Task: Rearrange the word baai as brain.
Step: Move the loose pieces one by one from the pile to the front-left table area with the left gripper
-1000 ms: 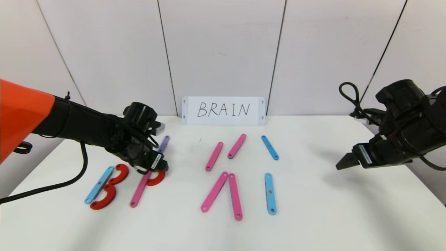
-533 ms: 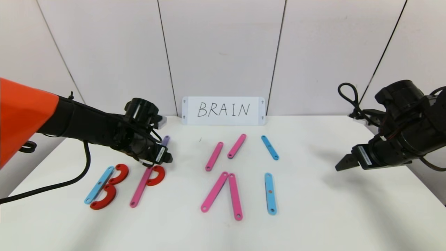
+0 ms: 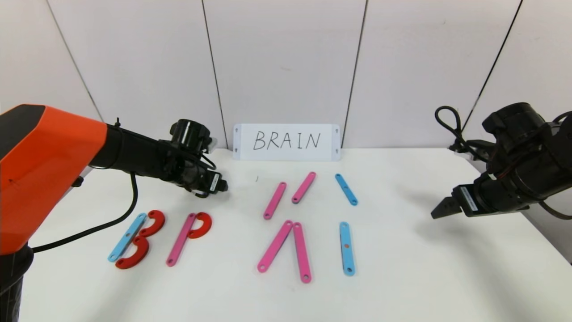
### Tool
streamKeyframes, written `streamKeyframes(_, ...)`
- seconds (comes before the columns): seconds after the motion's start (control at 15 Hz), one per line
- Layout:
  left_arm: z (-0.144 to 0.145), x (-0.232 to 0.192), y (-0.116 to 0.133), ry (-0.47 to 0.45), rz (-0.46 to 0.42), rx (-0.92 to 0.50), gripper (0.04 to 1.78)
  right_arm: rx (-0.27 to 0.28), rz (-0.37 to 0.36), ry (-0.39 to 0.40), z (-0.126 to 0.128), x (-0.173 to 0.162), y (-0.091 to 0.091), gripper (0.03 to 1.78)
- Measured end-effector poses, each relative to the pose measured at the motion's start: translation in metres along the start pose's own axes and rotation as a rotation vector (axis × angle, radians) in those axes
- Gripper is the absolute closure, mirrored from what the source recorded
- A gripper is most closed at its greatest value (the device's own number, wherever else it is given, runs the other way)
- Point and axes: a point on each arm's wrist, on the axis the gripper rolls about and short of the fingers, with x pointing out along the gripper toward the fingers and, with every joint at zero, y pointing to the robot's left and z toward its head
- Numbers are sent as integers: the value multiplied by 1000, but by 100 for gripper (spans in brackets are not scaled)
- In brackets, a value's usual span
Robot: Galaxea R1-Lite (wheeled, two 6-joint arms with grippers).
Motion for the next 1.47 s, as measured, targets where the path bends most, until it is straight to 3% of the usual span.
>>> streamKeyframes(0.53, 13, 5, 9, 54, 59, -142, 13, -2, 2, 4, -1, 1, 1, 10)
streamKeyframes(0.87, 17, 10, -1, 157, 42, -229, 13, -2, 2, 3, 0, 1, 1, 10)
streamKeyframes(1.47, 21, 17, 8, 146, 36, -239, 13, -3, 2, 7, -1, 2, 1, 10)
